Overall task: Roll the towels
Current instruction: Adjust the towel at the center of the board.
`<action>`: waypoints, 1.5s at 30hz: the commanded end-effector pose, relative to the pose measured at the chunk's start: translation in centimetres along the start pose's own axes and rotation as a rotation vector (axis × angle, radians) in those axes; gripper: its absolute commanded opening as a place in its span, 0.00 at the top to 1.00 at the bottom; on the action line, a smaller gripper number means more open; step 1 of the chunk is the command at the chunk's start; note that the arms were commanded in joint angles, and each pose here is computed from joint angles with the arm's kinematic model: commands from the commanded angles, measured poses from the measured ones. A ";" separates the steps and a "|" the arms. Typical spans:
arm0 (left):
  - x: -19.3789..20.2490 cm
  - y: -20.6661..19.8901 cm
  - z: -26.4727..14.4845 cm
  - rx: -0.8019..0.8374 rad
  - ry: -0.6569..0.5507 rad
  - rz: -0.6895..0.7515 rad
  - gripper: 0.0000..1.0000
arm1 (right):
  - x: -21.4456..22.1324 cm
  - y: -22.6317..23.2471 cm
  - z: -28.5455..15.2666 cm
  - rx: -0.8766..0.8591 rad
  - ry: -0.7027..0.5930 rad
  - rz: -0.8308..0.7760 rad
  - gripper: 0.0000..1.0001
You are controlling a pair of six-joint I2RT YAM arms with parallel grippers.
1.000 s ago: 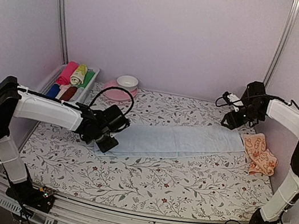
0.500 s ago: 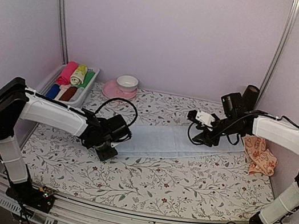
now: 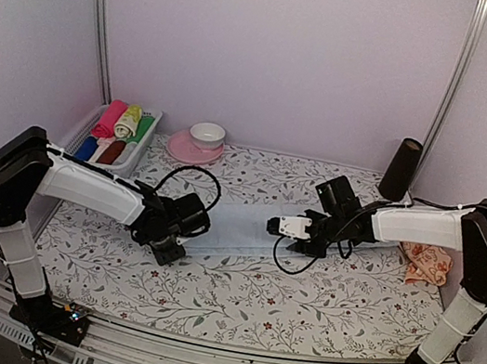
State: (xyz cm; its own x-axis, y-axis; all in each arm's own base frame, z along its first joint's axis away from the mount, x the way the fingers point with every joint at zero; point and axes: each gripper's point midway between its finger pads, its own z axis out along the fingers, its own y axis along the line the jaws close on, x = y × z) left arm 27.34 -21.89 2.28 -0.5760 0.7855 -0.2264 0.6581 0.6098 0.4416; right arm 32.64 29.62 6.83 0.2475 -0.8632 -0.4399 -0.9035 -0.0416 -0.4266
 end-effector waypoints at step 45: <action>-0.4 2.6 -1.5 -0.106 -0.033 -0.078 1.00 | 1.8 0.6 4.8 0.094 0.091 -0.013 0.71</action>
State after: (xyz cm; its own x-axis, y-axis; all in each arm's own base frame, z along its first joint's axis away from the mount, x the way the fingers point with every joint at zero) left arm 27.99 -20.65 3.01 -0.6052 0.7577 -0.2440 0.5900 0.6328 0.5015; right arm 33.98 30.46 2.72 0.2433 -0.8986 -0.3652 -0.8672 -0.0328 -0.4968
